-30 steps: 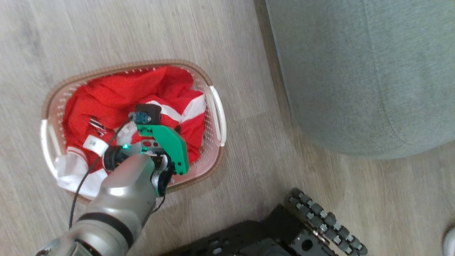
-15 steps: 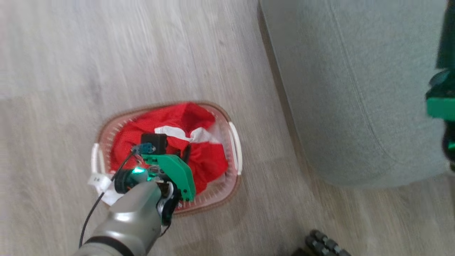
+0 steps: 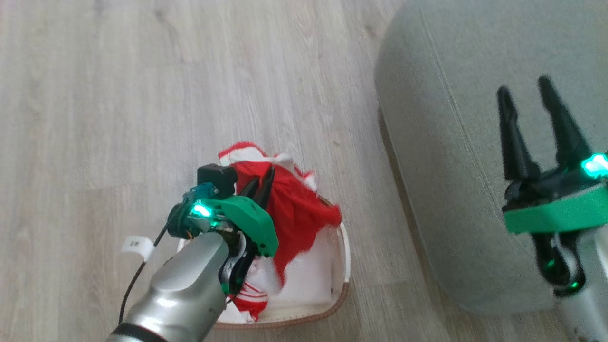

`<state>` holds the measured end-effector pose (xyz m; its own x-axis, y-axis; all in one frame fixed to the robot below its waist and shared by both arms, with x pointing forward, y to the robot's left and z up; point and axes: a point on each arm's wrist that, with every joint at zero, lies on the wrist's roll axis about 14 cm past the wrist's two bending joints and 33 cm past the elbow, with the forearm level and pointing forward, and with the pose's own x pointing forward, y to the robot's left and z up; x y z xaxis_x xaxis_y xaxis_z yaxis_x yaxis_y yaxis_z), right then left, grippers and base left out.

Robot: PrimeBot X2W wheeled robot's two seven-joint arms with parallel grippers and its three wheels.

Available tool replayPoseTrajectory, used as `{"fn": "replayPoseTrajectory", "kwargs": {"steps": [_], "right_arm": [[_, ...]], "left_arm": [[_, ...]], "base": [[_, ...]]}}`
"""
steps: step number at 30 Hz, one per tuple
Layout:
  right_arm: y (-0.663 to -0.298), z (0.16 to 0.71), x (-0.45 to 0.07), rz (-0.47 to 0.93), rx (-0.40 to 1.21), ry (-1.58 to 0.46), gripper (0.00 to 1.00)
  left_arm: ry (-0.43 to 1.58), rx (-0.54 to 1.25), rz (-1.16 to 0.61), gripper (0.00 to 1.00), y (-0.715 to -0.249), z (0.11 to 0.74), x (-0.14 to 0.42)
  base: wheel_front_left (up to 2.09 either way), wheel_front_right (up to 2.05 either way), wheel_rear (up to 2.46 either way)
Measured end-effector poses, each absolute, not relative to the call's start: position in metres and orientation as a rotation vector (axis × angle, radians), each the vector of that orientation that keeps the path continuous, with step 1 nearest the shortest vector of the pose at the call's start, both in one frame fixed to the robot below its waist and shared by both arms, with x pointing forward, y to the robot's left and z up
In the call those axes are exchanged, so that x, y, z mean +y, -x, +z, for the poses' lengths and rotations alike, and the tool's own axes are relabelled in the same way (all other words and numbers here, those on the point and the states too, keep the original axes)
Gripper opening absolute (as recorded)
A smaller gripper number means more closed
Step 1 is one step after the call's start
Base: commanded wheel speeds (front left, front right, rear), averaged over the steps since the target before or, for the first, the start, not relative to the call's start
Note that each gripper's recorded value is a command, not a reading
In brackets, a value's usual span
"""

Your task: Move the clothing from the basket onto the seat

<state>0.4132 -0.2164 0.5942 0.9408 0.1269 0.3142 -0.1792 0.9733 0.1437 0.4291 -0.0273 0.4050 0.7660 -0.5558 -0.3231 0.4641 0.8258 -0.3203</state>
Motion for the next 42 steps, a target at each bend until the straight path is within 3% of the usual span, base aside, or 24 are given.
{"fn": "replayPoseTrajectory", "kwargs": {"steps": [10, 20, 32, 42], "right_arm": [[-0.391, 0.583, -0.192, 0.196, -0.275, -0.218, 1.00], [-0.373, 0.575, -0.167, 0.252, -0.247, -0.242, 1.00], [-0.365, 0.564, -0.148, 0.302, -0.208, -0.244, 1.00], [-0.362, 0.558, -0.073, 0.532, -0.162, -0.227, 1.00]], "left_arm": [[0.166, 0.065, -0.573, 0.00, -0.434, 0.510, -0.012], [0.087, -0.132, -0.628, 0.00, -0.428, 0.587, -0.013], [0.084, -0.174, -0.653, 0.00, -0.418, 0.612, -0.018], [0.070, -0.154, -0.687, 0.00, -0.404, 0.609, -0.023]], "base": [[0.00, 0.00, 0.00], [0.00, 0.00, 0.00], [0.00, 0.00, 0.00], [0.00, 0.00, 0.00]]}}
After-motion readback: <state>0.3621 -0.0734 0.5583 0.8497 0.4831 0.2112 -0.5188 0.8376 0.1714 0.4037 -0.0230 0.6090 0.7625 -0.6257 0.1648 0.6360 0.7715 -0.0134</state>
